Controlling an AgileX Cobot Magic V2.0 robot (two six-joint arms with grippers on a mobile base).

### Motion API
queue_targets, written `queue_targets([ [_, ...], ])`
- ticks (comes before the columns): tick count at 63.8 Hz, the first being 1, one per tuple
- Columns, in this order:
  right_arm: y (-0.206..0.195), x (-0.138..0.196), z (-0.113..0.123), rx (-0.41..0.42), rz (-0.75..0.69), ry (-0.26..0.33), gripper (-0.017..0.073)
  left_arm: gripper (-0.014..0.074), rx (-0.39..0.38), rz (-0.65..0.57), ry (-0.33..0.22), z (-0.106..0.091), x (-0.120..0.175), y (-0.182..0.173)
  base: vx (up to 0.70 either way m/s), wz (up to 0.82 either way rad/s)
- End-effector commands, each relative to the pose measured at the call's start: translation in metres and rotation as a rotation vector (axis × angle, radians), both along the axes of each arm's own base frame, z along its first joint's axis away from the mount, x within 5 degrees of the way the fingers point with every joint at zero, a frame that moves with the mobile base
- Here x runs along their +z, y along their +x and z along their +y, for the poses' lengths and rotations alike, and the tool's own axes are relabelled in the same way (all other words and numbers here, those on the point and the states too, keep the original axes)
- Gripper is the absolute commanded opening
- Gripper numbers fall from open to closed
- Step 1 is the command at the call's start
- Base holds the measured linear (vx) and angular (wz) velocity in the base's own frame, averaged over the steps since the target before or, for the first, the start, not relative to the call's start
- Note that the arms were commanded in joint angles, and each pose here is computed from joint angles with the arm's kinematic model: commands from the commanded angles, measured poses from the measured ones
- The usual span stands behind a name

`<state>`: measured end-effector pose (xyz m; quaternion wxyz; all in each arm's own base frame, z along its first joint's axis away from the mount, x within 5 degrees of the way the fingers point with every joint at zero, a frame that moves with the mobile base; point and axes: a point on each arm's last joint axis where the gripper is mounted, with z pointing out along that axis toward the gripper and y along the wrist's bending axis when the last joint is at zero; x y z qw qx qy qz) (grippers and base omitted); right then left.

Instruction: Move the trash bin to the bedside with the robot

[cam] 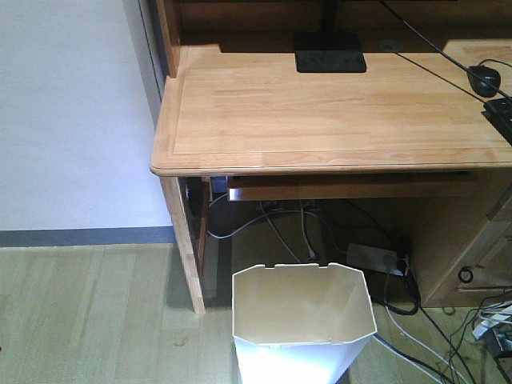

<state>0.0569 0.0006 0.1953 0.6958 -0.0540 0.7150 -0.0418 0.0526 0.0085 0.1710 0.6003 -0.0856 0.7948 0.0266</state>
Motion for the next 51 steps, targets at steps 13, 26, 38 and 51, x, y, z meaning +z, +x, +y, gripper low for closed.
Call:
queue_targets([
  [13, -0.0009, 0.0058, 0.0006, 0.007, -0.085, -0.016, -0.0006, -0.0006, -0.004, -0.077, 0.004, -0.0003, 0.0054, 0.0008, 0.0, 0.0],
  [26, -0.0009, 0.0058, 0.0006, 0.007, -0.085, -0.016, -0.0006, -0.0006, -0.004, -0.077, 0.004, -0.0003, 0.0054, 0.0008, 0.0, 0.0],
  [38, -0.0009, 0.0058, 0.0006, 0.007, -0.085, -0.016, -0.0006, -0.0006, -0.004, -0.077, 0.004, -0.0003, 0.0054, 0.0008, 0.0, 0.0],
  [51, -0.0009, 0.0058, 0.0006, 0.007, -0.085, -0.016, -0.0006, -0.0006, -0.004, -0.077, 0.004, -0.0003, 0.0054, 0.0008, 0.0, 0.0],
])
